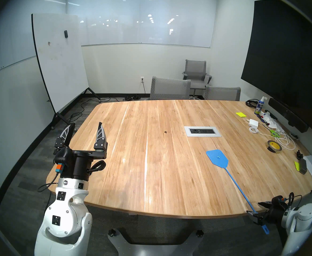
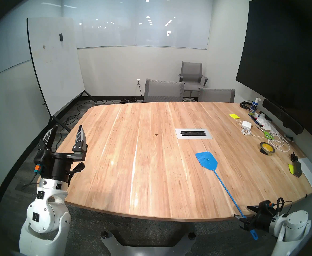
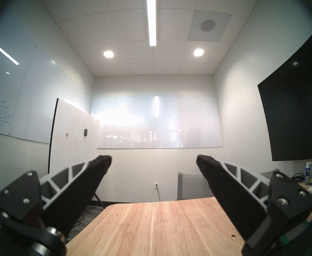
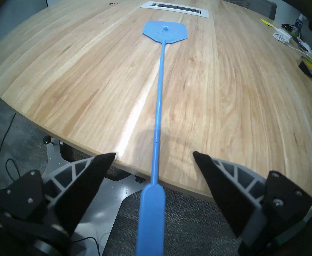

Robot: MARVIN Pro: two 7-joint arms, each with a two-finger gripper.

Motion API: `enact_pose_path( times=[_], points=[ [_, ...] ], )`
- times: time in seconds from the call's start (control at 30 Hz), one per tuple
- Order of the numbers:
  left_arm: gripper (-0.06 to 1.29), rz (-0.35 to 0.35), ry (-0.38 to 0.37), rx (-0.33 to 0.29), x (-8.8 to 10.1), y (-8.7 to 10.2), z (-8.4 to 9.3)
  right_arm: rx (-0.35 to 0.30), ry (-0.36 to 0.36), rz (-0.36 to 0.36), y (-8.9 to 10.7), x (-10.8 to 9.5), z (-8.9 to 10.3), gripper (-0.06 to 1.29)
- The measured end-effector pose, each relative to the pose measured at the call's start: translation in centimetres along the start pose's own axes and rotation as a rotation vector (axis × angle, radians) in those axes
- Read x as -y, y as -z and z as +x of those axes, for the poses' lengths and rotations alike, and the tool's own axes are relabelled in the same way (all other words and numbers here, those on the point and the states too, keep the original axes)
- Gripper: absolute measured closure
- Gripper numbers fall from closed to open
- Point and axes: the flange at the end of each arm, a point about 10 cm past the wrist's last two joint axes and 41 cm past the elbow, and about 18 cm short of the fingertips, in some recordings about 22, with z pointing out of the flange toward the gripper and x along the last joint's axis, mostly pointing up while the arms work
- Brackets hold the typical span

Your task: Swat a bug on table

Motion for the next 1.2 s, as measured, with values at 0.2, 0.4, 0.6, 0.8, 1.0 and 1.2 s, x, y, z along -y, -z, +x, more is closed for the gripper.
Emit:
enact_pose_path(
  times=[0.2,0.4,0.6,0.8,1.0,1.2],
  points=[
    [-0.02,0.0,0.0,0.0,0.0,0.0,0.0,-0.002,-0.005,0.001,0.26,0.09,0.05,0.04],
    [-0.02,0.0,0.0,0.0,0.0,0.0,0.0,-0.008,-0.005,0.0,0.49,0.11,0.19,0.04],
    [-0.02,0.0,0.0,0.0,0.0,0.0,0.0,-0.016,-0.005,-0.006,0.59,0.1,0.33,0.04],
    [-0.02,0.0,0.0,0.0,0.0,0.0,0.0,-0.024,-0.002,-0.015,0.6,0.1,0.41,0.04],
    [-0.02,0.0,0.0,0.0,0.0,0.0,0.0,-0.027,-0.002,-0.018,0.58,0.11,0.43,0.04],
    [-0.02,0.0,0.0,0.0,0.0,0.0,0.0,-0.03,-0.002,-0.02,0.57,0.12,0.45,0.04]
  ],
)
